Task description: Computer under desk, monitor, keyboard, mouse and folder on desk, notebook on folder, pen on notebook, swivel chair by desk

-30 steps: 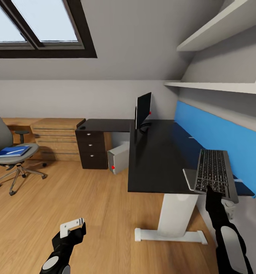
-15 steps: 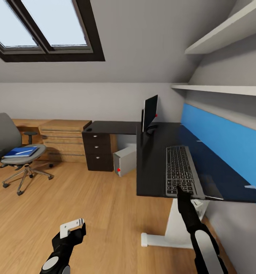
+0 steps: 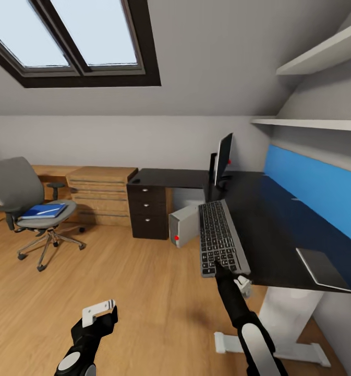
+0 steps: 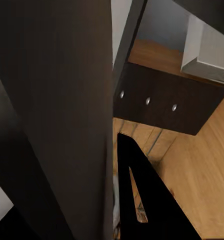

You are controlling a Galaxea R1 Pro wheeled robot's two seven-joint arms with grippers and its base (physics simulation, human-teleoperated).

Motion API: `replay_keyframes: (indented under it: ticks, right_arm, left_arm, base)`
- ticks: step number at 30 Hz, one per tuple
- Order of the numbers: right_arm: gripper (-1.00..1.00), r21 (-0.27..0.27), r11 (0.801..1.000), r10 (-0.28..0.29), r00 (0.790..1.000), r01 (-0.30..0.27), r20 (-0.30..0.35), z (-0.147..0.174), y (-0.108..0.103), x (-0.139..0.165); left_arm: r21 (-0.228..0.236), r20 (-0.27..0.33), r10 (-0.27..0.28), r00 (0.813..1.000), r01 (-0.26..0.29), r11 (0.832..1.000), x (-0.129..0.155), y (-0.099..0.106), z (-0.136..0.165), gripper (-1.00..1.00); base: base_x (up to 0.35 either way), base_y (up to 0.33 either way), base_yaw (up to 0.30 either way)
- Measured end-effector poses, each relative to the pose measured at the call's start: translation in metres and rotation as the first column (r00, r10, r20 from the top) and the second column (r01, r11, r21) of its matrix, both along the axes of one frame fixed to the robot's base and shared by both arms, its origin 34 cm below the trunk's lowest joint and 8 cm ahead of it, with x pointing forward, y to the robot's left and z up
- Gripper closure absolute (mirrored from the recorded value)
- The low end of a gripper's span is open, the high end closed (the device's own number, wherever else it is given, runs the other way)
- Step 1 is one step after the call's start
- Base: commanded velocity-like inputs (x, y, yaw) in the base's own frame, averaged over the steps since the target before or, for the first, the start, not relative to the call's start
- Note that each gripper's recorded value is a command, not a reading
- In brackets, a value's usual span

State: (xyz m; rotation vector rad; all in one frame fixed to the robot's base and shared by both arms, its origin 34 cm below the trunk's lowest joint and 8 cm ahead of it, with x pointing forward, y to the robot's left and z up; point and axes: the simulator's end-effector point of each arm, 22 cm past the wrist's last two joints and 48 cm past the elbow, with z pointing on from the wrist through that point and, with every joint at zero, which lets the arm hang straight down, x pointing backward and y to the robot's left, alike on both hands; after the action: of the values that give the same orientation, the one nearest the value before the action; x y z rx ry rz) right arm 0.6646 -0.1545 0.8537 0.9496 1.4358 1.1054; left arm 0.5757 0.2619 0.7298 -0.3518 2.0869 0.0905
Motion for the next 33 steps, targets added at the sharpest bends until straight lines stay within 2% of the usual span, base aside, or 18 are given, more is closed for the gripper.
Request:
replay_keyframes:
  ticks: [3, 8, 21, 25, 33]
  right_arm:
    - [1.0, -0.011, 1.0, 0.015, 1.0, -0.016, -0.023, -0.012, 0.005, -0.002]
    - [1.0, -0.036, 0.999, 0.02, 0.999, -0.021, -0.041, -0.023, -0.002, -0.002]
    - [1.0, -0.031, 0.999, 0.005, 0.999, -0.007, -0.041, -0.023, -0.007, -0.002]
    - [1.0, -0.036, 0.999, -0.031, 0.999, 0.03, -0.031, -0.02, -0.016, -0.001]
    - [1.0, -0.035, 0.999, -0.041, 0.999, 0.04, -0.023, -0.018, -0.017, 0.0]
  left_arm:
    - [0.0, 0.001, 0.001, 1.0, -0.001, 1.0, 0.0, 0.0, 0.0, -1.0]
    - [0.0, 0.001, 0.002, 1.0, -0.002, 1.0, 0.0, 0.001, 0.0, -1.0]
    - [0.001, 0.001, 0.004, 1.0, -0.004, 1.0, 0.0, 0.002, 0.001, -1.0]
    - [0.001, 0.001, 0.004, 1.0, -0.004, 1.0, 0.0, 0.002, 0.001, -1.0]
    - [0.002, 0.003, 0.004, 1.0, -0.004, 1.0, 0.0, 0.002, 0.001, -1.0]
  base:
    - [0.152, 0.31, 0.001]
    - [0.152, 0.31, 0.0]
    - [0.17, 0.309, -0.005]
    - [0.192, 0.305, -0.154]
    - [0.222, 0.282, -0.139]
